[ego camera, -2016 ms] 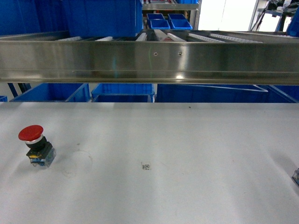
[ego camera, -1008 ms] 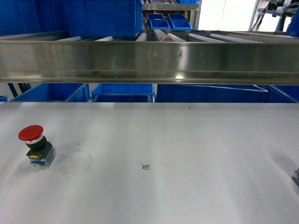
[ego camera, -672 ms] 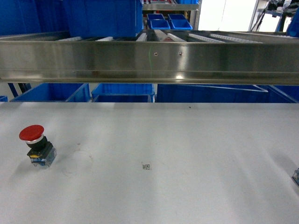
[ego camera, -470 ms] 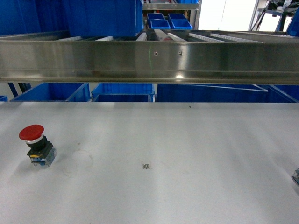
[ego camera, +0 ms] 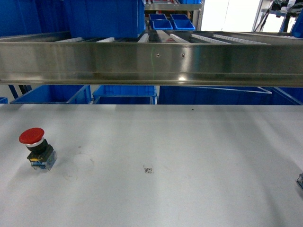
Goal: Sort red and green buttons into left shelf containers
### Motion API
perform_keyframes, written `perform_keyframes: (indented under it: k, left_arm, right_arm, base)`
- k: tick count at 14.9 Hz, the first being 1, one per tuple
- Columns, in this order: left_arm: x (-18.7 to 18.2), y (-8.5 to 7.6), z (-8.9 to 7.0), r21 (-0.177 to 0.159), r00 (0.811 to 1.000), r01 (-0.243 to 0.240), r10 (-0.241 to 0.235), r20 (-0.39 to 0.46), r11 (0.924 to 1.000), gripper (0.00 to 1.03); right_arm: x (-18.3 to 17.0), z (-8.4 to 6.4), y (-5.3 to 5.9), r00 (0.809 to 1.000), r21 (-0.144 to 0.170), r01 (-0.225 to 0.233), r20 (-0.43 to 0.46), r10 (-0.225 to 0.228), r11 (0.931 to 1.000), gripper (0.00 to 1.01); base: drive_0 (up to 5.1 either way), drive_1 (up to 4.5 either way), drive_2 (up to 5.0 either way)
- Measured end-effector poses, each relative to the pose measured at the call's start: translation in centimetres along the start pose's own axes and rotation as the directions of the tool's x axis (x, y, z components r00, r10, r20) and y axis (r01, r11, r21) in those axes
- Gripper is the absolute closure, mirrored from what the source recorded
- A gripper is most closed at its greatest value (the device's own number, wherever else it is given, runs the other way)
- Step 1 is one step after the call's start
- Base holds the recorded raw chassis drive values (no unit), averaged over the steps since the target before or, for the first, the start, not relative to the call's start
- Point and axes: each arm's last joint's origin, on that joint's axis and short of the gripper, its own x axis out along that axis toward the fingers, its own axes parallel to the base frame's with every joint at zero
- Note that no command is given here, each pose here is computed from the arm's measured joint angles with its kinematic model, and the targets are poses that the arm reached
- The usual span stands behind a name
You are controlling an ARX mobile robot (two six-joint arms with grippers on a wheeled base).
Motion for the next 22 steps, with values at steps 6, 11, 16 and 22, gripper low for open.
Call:
perform_keyframes:
  k: [6,11,16,22]
  left_arm:
    - [0.1,0.0,-0.3,0.0,1.0,0.003,-0.003,-0.018,1.0,0.05]
    - [0.1,0.1,-0.3,0.001,1.0,-0.005,0.005,-0.017,1.0,0.05]
    - [0.1,0.1,-0.3,0.001,1.0,-0.005,0.005,-0.017,1.0,0.05]
    - [0.1,0.1,-0.3,0.001,1.0,-0.005,0.005,-0.018,1.0,0.05]
  right_arm:
    - [2.1,-8.4,-2.4,0.968,-0.048,0.135,-0.209,-0.142,0.9898,0.03]
    - [3.0,-13.9,-2.7,0.922,-0.073,0.141,-0.354,-0.158,0.9874,0.03]
    - [4.0,-14.3,-2.4,0.928,-0.07,0.12,-0.346,-0.137,0.9903,0.04]
    - [4.0,-14.7,-2.8,0.916,-0.039,0.075,-0.391,-0.085,0.9964,0.64]
  base:
    - [0.0,0.0,0.0]
    - [0.0,0.0,0.0]
    - [0.0,0.0,0.0]
    - [0.0,0.0,0.0]
